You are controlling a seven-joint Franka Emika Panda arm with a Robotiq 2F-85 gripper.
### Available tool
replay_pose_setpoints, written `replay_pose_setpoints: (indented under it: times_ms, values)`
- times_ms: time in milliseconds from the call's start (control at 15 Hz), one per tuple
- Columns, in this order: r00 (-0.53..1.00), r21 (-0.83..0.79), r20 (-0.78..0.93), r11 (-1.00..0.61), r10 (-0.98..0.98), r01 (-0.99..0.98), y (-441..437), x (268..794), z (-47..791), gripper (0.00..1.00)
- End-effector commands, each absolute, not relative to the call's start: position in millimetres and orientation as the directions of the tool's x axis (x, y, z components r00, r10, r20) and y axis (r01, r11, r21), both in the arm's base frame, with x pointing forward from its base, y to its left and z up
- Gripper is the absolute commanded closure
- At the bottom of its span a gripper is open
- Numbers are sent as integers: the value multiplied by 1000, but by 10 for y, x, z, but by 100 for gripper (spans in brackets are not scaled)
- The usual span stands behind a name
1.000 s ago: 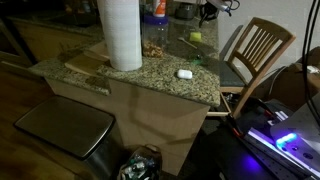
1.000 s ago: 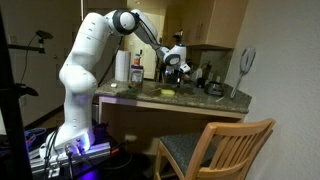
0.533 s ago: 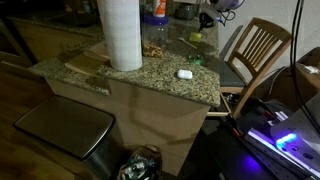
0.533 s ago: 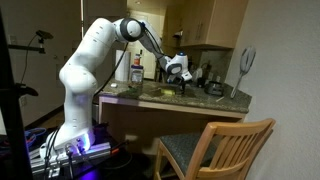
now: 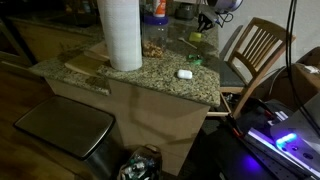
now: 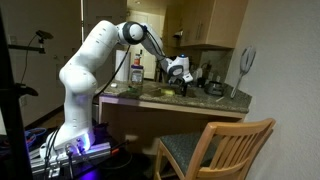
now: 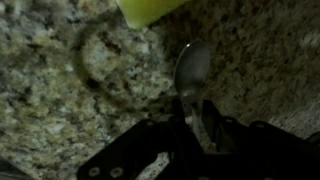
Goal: Move the spoon to the right
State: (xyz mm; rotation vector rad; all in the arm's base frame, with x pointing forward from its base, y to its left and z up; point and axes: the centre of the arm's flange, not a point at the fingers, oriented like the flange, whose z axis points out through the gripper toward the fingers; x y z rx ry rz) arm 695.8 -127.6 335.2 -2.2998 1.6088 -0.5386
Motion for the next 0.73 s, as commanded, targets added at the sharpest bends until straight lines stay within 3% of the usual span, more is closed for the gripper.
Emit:
replay_pose_setpoints:
  times_ms: [0,400,600,667]
  values:
    - [350,-421,116,-365,-930,-830,-1273,6916,3465,40]
    - [377,-427,216,-434,-901,-793,-1376,6397,4272,1]
    - [404,-411,250,-474,-880,-779,-1521,5972,4648,0]
    - [368,-437,252,-444,-895,-782,-1510,6441,4448,0]
